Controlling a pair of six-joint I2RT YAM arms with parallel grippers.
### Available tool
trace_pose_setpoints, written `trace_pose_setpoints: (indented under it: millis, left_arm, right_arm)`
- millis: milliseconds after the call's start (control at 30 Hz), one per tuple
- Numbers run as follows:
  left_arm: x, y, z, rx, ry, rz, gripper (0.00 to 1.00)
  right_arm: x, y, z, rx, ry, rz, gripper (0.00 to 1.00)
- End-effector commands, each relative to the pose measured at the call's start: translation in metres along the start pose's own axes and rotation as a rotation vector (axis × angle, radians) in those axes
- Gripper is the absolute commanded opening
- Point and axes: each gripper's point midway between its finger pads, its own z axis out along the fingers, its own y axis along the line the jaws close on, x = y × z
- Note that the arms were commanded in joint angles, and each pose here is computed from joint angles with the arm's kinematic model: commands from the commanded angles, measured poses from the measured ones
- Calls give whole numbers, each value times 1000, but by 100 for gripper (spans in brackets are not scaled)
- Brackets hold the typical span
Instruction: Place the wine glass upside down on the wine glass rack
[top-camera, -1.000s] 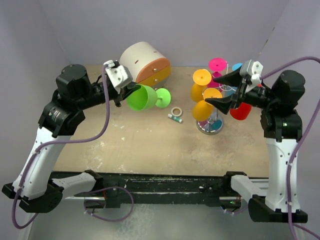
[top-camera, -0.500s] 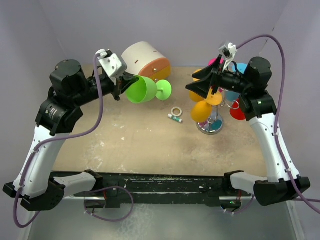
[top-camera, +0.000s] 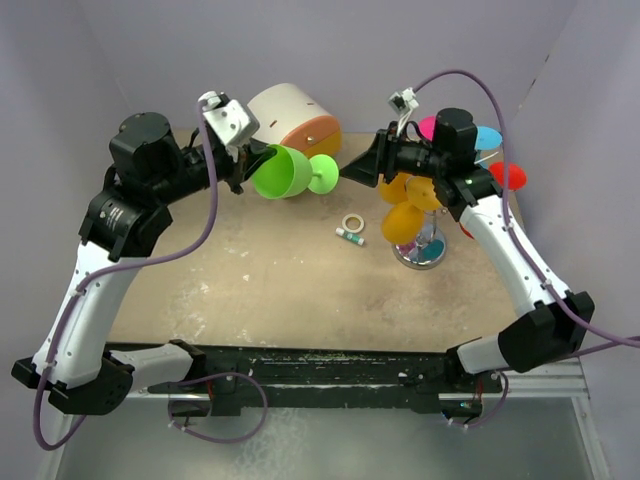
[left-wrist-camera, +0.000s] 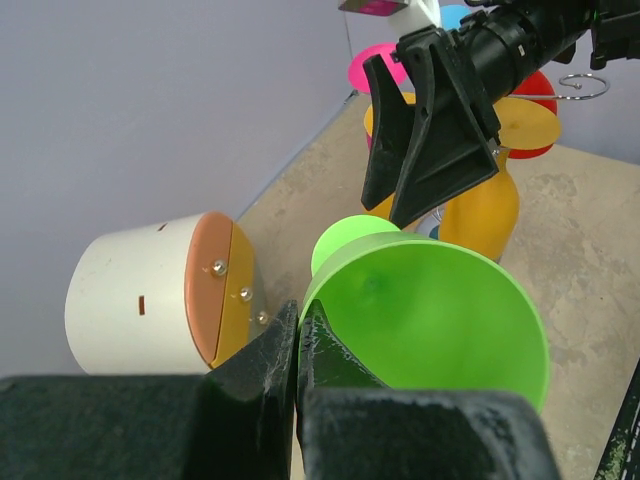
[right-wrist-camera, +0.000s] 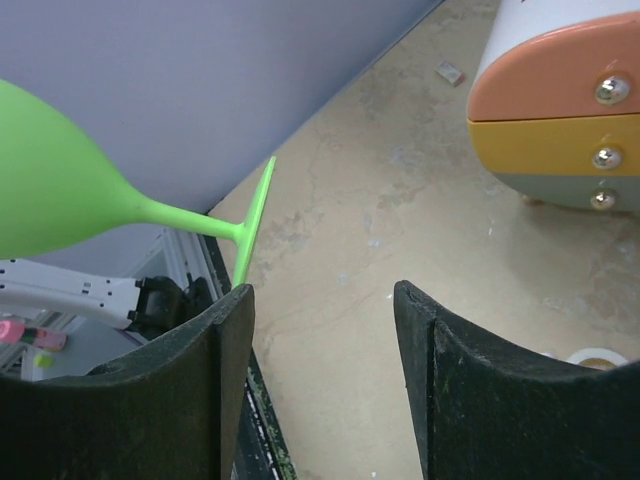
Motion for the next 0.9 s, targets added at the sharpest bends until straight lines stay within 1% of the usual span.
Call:
trace_pose_setpoints:
  millis: [0,133,367,600,867]
  left_arm:
    - [-20,9,-2,-30,-70,49,0]
    - [-20,11,-1,-34,-68,57,0]
    - [-20,19,-3,-75,-59,84,0]
    - [-21,11,1,-29,-73,59,0]
    - [-18,10,7,-14,-68,49,0]
  right_arm:
    - [-29,31,3,-70,-67,-49,60]
    - [-28,39,7,-108,-63,-41,57]
    - [-33,37,1,-67,-91,-70,52]
    - [-32,37,8,-94,-80,-42,47]
    - [-30,45,13,-132,-71,-30,41]
